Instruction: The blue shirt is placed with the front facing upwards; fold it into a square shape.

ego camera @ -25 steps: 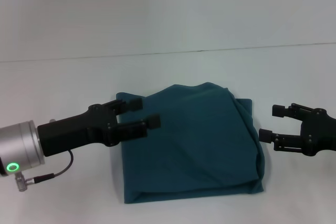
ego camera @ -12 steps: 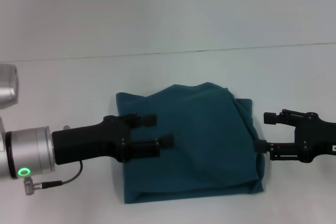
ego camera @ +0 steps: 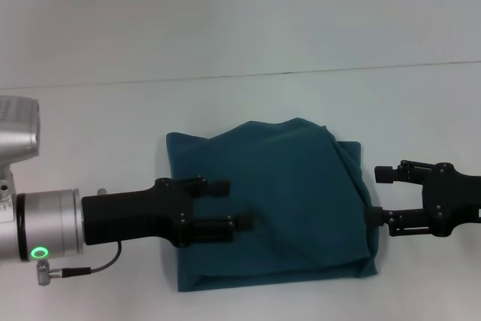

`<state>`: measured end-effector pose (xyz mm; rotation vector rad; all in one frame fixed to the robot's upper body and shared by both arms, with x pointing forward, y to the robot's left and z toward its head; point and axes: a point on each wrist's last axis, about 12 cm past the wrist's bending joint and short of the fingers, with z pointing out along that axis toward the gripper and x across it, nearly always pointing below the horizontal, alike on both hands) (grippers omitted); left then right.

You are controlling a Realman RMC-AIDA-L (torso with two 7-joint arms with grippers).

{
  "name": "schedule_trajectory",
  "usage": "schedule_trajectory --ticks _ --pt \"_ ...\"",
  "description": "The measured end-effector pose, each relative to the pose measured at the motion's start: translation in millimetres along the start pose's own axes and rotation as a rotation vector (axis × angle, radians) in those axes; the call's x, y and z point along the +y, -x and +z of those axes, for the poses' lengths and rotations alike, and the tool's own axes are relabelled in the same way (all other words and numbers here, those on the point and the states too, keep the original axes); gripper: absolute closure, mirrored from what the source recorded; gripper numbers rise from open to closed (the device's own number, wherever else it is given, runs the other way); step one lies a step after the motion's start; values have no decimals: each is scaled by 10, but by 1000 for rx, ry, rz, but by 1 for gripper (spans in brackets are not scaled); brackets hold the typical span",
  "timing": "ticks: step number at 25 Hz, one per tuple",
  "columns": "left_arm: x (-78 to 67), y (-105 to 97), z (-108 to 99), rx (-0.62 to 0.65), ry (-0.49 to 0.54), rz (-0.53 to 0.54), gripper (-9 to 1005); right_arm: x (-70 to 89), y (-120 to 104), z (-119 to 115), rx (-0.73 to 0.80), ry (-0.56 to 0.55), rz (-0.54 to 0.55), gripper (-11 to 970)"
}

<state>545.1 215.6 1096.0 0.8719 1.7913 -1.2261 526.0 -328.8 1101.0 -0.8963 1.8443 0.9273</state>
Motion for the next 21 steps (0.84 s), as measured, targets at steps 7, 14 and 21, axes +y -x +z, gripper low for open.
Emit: schedule_trajectory --ticks 7,14,21 --pt "-4 16 -1 6 -7 -4 124 -2 14 14 3 5 -1 19" --pt "-5 39 4 8 -15 -7 123 10 2 36 14 14 3 19" --pt "-9 39 5 9 -18 -11 124 9 9 43 15 17 6 19"
